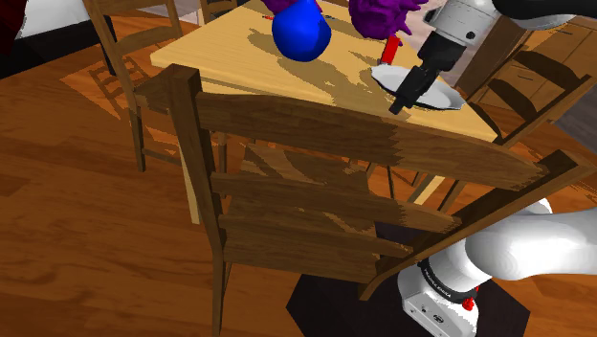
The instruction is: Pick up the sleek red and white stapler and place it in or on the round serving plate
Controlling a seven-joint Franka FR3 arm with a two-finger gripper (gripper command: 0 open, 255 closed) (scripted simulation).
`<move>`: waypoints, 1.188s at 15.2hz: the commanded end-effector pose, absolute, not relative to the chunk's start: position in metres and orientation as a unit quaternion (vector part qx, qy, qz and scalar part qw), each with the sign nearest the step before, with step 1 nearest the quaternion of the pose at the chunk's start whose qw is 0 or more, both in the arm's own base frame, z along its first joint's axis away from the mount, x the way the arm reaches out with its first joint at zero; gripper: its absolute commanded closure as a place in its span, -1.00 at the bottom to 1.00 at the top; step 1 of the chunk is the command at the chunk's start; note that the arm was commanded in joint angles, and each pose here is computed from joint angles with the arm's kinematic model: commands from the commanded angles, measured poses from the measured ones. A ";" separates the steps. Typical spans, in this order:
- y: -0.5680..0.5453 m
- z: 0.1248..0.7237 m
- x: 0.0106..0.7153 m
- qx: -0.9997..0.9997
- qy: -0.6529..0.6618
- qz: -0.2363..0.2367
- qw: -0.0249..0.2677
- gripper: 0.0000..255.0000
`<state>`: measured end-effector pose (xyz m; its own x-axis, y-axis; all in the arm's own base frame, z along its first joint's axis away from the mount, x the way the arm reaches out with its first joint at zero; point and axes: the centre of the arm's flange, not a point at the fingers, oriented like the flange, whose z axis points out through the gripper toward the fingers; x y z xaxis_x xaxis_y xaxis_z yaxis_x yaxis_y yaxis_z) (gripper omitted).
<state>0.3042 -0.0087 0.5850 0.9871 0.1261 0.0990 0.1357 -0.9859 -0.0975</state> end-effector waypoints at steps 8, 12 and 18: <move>-0.053 0.600 0.373 -0.998 -0.005 -0.057 0.021 -1.00; -0.082 0.610 0.409 -0.998 0.029 -0.063 0.003 -1.00; -0.129 0.628 0.459 -0.994 0.081 -0.071 -0.023 -1.00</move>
<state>0.4537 -0.1200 0.6258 0.9800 -0.1397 0.1418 -0.1448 -0.9891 0.0263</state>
